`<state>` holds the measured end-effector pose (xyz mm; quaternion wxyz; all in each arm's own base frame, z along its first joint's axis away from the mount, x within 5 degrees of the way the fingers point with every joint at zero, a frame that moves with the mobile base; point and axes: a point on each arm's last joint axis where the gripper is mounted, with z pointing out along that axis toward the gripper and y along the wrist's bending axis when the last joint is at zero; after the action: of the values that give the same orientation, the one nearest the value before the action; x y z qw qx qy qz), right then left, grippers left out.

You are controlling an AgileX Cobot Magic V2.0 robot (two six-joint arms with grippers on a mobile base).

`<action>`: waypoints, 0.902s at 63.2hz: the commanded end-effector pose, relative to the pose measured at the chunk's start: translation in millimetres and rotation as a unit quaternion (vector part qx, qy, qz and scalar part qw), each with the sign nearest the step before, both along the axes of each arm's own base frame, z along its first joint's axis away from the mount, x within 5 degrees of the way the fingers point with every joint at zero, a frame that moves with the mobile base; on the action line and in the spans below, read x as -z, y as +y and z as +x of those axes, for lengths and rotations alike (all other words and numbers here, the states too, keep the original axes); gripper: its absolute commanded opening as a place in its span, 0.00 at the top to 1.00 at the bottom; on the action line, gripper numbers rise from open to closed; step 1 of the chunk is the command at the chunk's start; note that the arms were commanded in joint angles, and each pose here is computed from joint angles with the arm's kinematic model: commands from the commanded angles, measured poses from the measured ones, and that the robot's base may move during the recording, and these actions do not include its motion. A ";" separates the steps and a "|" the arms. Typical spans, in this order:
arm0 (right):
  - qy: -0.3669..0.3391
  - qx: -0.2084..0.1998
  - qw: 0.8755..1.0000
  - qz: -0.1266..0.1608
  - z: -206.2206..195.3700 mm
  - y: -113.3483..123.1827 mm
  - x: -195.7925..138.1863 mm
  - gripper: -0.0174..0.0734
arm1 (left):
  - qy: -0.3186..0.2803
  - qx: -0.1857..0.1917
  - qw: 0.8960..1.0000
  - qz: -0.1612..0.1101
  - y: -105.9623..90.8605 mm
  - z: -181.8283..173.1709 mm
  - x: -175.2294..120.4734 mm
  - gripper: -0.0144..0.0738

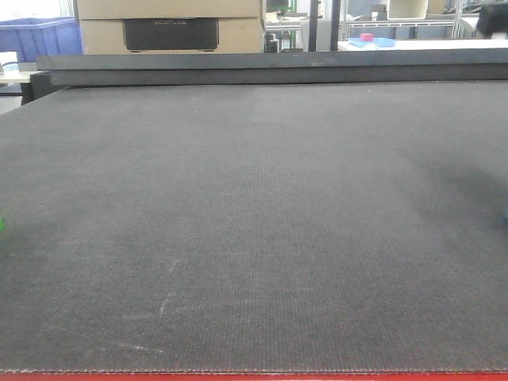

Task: Grab block from conveyor and place in blue bin
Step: 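Close the right gripper around the light blue block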

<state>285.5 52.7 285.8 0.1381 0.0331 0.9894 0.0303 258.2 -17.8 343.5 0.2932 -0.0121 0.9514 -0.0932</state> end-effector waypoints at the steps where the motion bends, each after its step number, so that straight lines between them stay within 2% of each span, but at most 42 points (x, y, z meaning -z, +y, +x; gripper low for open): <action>1: 0.024 0.005 1.000 -0.014 4.5 -1.4 8.3 0.91 | 0.007 0.004 1.000 -0.006 -2.4 -2.1 -0.7 0.96; 6: 0.040 0.005 0.999 -0.017 8.7 -0.6 17.4 0.75 | 0.008 0.005 1.000 -0.006 -2.5 -2.3 -0.5 0.96; 14: 0.056 0.005 0.998 -0.019 13.1 0.3 26.9 0.40 | 0.019 0.005 1.000 -0.006 -2.5 -3.6 5.1 0.96; 19: 0.064 0.005 0.998 -0.019 16.2 1.1 33.3 0.31 | 0.027 0.005 1.000 -0.006 -2.5 -4.8 10.1 0.96; 30: 0.082 0.008 0.997 -0.014 25.2 4.3 51.2 0.30 | 0.048 0.004 0.999 -0.005 -2.4 -8.1 23.4 0.96; 37: 0.077 0.013 0.997 0.002 29.1 7.4 55.7 0.30 | 0.051 0.004 0.999 -0.005 -2.3 -8.5 25.2 0.96; 45: 0.093 0.012 0.996 -0.002 30.6 7.5 64.0 0.30 | 0.049 0.004 0.999 -0.005 -2.3 -8.3 25.0 0.96; 57: 0.109 0.013 0.994 -0.005 31.5 7.7 70.7 0.48 | 0.049 0.004 0.999 -0.005 -2.3 -8.3 25.0 0.96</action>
<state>316.0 60.7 214.3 0.0299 0.0455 0.9983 0.0205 250.1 -18.3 317.9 0.2416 -0.0150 0.9657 -0.0942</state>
